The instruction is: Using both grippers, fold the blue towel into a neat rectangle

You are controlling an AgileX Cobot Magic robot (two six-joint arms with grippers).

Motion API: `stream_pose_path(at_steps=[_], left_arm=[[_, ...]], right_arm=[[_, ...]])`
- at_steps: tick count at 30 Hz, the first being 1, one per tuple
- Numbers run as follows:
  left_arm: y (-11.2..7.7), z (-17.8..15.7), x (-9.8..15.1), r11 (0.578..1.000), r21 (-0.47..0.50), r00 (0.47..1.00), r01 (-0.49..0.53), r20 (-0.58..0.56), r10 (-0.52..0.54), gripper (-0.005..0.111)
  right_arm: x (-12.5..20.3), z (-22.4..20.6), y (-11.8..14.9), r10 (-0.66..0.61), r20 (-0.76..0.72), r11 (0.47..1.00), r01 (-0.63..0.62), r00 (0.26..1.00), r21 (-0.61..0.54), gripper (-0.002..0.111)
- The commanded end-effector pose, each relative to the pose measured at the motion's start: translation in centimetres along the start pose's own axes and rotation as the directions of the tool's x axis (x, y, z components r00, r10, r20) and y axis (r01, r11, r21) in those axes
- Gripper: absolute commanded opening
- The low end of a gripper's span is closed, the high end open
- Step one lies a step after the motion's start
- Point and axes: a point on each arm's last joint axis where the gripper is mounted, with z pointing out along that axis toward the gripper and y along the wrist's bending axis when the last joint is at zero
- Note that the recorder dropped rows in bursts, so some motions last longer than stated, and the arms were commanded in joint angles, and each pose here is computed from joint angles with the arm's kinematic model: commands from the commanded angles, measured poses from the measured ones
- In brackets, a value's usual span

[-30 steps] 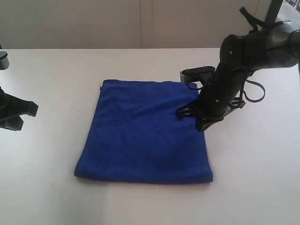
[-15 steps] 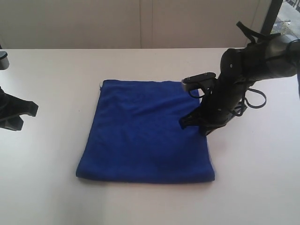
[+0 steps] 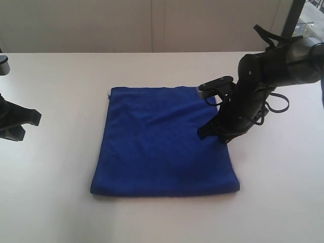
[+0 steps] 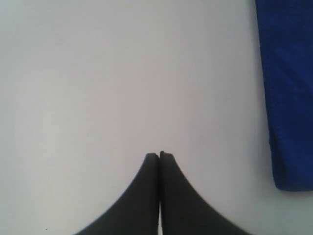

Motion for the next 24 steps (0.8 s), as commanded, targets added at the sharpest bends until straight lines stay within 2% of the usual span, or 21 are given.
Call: stream_pose_path(at_steps=[1,3,9,18,24], left_arm=[[0.1,-0.1,0.4,1.0,0.002,1.0,0.003,-0.011,-0.003,0.0],[0.1,-0.1,0.4,1.0,0.002,1.0,0.003,-0.011,-0.003,0.0],[0.1,-0.1,0.4,1.0,0.002,1.0,0.003,-0.011,-0.003,0.0],[0.1,-0.1,0.2,1.0,0.001,1.0,0.004,0.006,-0.004,0.0],[0.1,-0.1,-0.2,1.0,-0.003,0.999,0.004,0.048,-0.004,0.0]], right_arm=[[0.0,-1.2,0.1,0.03,0.024,0.999,-0.03,0.999,-0.014,0.0],[-0.2,-2.5,0.2,0.059,0.051,0.998,-0.058,0.997,-0.023,0.0],[0.2,-6.7,0.4,0.04,0.088,0.999,-0.038,0.995,-0.024,0.0],[1.3,-9.2,0.6,-0.008,0.056,1.0,0.009,0.998,-0.03,0.0],[3.4,-10.8,0.9,-0.01,0.082,1.0,0.012,0.997,-0.025,0.0]])
